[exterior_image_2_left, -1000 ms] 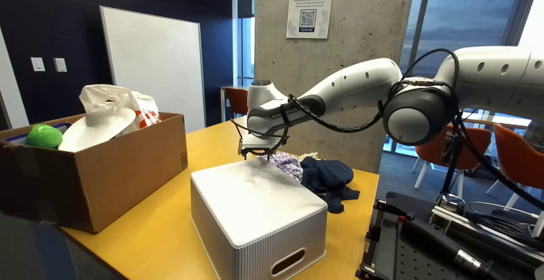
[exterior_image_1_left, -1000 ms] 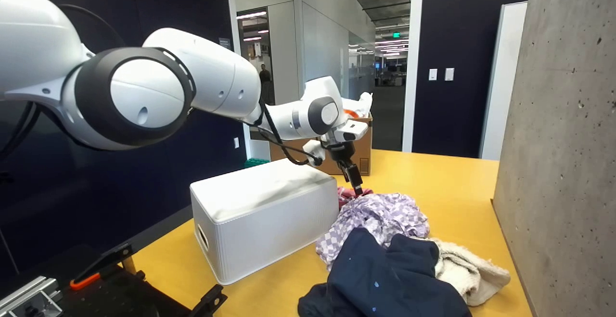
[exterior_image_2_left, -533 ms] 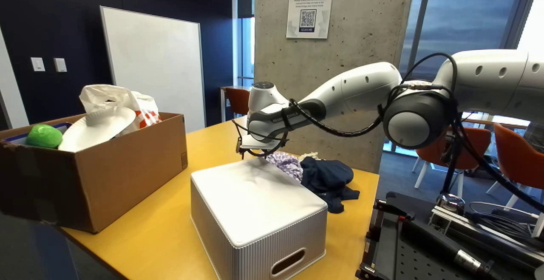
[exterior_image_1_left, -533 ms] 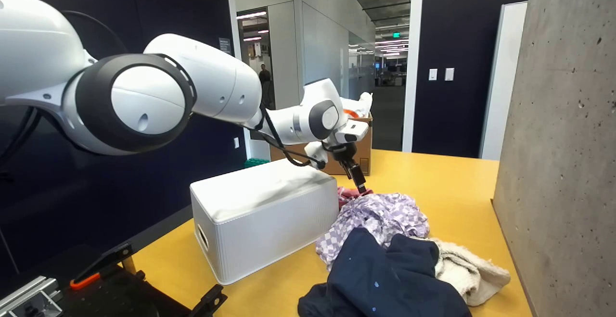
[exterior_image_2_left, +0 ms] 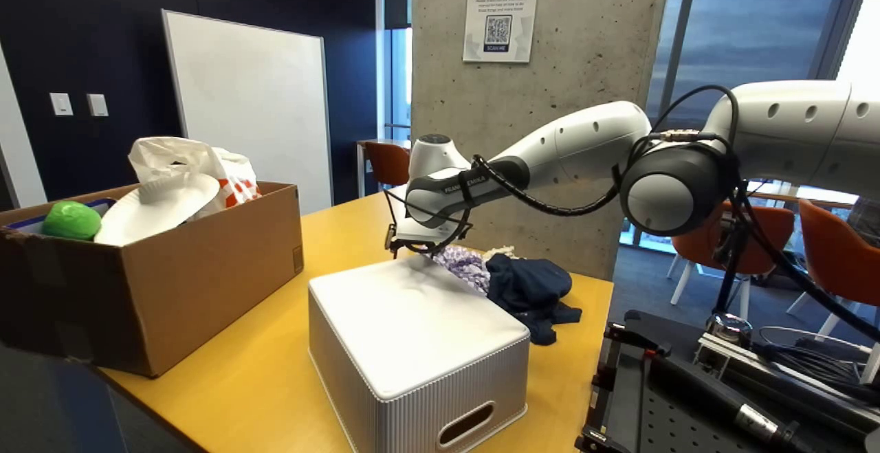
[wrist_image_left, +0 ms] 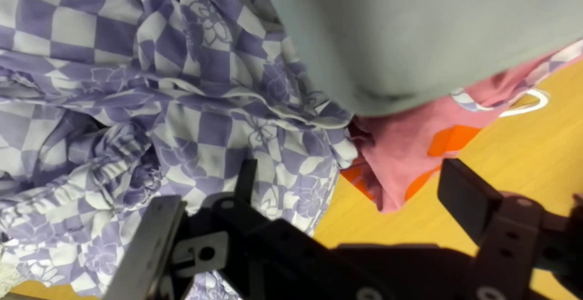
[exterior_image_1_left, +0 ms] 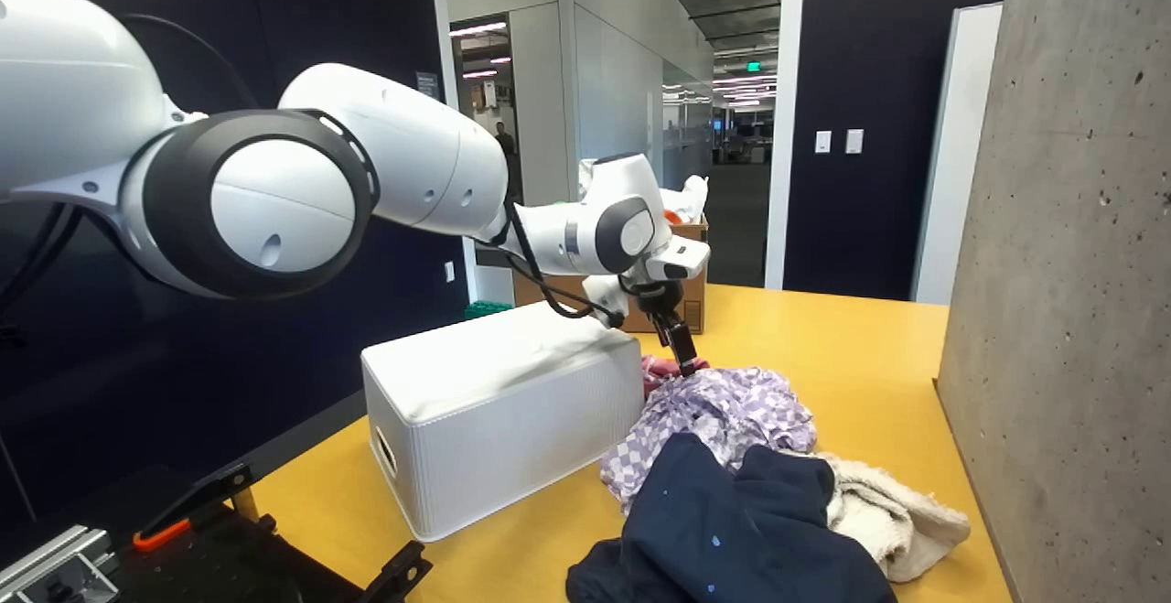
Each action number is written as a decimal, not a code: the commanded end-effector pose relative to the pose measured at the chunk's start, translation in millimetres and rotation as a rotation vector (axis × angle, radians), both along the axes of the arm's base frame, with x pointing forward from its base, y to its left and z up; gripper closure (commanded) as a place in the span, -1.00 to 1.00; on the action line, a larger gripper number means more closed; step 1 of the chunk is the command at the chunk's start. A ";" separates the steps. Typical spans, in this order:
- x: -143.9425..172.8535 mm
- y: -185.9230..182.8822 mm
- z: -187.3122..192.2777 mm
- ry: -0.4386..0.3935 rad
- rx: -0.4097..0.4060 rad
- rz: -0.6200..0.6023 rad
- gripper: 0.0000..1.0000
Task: Put the blue shirt on the table, then put the purple shirt on the basket
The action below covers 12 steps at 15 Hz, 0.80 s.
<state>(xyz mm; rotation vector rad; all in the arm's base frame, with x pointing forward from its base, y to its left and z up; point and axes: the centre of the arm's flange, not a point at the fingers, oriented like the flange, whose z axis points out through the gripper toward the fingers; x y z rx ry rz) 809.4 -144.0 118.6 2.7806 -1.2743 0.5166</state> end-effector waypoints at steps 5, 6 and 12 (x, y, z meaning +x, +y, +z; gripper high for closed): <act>61.0 -30.5 -32.6 0.118 0.066 -0.010 -1.00; 58.6 -31.5 -36.2 0.140 0.059 -0.017 -1.00; 45.8 -37.1 -53.9 0.233 0.062 -0.043 -1.00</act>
